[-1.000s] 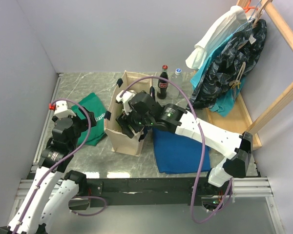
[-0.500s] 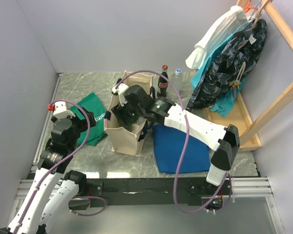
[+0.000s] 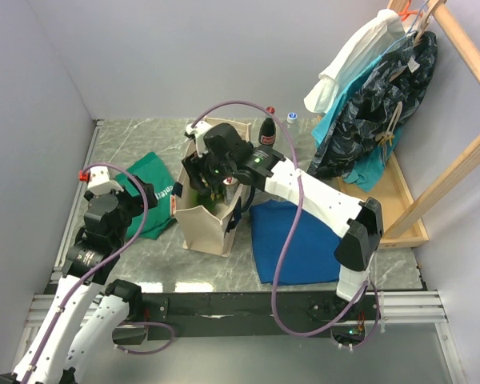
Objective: Take the beverage out of the canvas bag
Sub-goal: Take out the drink from the canvas bag.
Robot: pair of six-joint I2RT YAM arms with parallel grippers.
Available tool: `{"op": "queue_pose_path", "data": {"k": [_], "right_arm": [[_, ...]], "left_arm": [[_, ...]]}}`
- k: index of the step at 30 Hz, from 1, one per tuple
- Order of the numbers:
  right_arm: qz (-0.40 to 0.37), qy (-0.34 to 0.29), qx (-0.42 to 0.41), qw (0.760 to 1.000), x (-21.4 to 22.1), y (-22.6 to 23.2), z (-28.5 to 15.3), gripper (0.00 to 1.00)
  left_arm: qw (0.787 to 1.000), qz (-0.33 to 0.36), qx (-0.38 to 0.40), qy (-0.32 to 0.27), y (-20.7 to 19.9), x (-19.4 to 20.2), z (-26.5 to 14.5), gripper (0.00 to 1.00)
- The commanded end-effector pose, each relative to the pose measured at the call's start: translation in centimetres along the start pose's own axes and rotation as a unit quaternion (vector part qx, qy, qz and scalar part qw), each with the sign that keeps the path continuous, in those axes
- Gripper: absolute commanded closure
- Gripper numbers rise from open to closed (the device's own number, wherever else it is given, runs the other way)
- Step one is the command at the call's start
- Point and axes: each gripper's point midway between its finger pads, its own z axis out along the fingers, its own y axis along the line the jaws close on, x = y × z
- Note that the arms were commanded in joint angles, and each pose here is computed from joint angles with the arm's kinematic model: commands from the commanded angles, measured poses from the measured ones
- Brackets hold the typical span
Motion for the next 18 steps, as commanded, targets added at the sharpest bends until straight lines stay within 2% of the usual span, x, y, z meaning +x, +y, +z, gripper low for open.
{"op": "queue_pose_path", "data": {"k": [1, 18], "right_arm": [[0.003, -0.009, -0.013, 1.000, -1.0, 0.3, 0.7, 0.25], [0.004, 0.012, 0.012, 1.000, 0.2, -1.3, 3.3, 0.26]], "left_arm": [[1.000, -0.005, 0.012, -0.020, -0.8, -1.8, -0.2, 0.04], [1.000, 0.000, 0.005, -0.014, -0.7, -1.4, 0.2, 0.04]]}}
